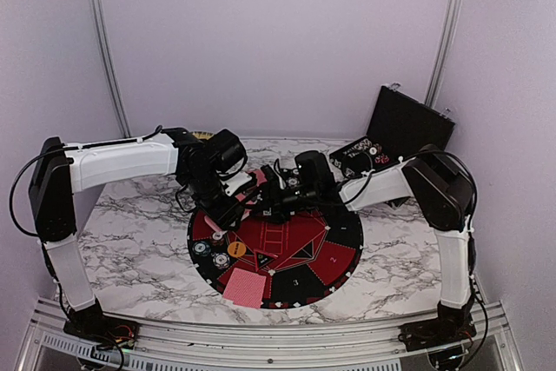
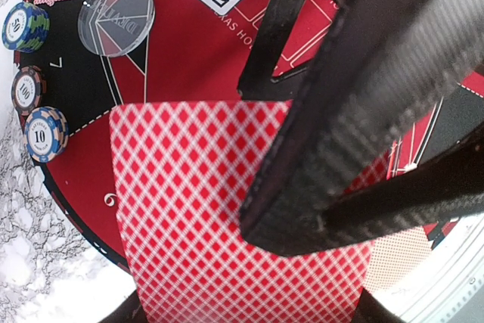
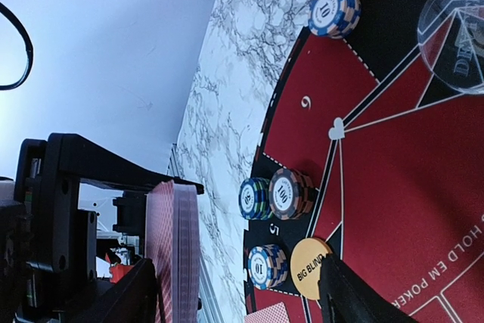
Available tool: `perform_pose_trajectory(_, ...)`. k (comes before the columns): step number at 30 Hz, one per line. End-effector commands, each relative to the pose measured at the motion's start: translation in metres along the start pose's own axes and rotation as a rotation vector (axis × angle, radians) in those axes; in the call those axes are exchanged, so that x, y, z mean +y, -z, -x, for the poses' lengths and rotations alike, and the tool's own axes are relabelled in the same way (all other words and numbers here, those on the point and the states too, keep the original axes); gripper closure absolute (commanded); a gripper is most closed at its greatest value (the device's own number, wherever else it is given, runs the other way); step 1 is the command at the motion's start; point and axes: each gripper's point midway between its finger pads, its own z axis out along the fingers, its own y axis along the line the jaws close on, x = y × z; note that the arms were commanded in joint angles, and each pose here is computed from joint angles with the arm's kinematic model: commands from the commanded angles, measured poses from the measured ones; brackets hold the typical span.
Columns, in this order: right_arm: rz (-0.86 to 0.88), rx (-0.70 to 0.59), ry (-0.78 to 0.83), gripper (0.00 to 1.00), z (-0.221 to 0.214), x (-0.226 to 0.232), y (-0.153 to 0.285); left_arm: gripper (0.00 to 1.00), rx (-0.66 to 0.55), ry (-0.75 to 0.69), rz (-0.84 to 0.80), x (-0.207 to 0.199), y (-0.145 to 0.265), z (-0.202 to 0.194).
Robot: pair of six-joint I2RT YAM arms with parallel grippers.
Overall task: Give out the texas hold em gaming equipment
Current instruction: Pick up the poker card from the face-down deck piles.
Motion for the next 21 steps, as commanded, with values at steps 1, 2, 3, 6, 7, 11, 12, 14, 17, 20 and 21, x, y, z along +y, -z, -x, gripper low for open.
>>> perform_pose_trajectory(1,0.02,-0.037,0.043,0.29,0.01,0.023,0.013,0.75,-0.017,-0.014,0.008,0.001,0.008,0.003)
perform_pose_trajectory(2,0.026,-0.041,0.044,0.29,0.01,0.026,0.014,0.75,-0.015,-0.013,0.007,0.001,0.007,0.003)
perform_pose_trajectory(3,0.032,-0.046,0.047,0.29,0.011,0.029,0.016,0.75,-0.014,-0.013,0.007,0.001,0.007,0.002)
perform_pose_trajectory(6,0.047,-0.066,0.049,0.32,0.015,0.036,0.022,0.75,-0.013,-0.013,0.008,0.002,0.007,0.002)
perform_pose_trajectory(7,0.05,-0.07,0.048,0.34,0.015,0.037,0.024,0.75,-0.011,-0.013,0.008,0.001,0.006,0.002)
perform_pose_trajectory(11,0.054,-0.074,0.038,0.42,0.015,0.037,0.026,0.75,-0.012,-0.009,0.007,0.002,0.006,0.002)
perform_pose_trajectory(12,0.059,-0.073,0.035,0.44,0.014,0.038,0.026,0.75,-0.012,-0.009,0.008,0.002,0.006,0.002)
perform_pose_trajectory(14,0.066,-0.072,0.028,0.48,0.014,0.039,0.026,0.75,-0.012,-0.009,0.007,0.002,0.006,0.002)
perform_pose_trajectory(17,0.071,-0.074,0.029,0.54,0.014,0.04,0.027,0.75,-0.012,-0.01,0.008,0.002,0.006,0.002)
perform_pose_trajectory(20,0.077,-0.069,0.027,0.6,0.013,0.041,0.026,0.76,-0.014,-0.009,0.007,0.002,0.007,0.002)
perform_pose_trajectory(21,0.077,-0.068,0.026,0.62,0.012,0.041,0.026,0.75,-0.014,-0.007,0.009,0.003,0.007,0.002)
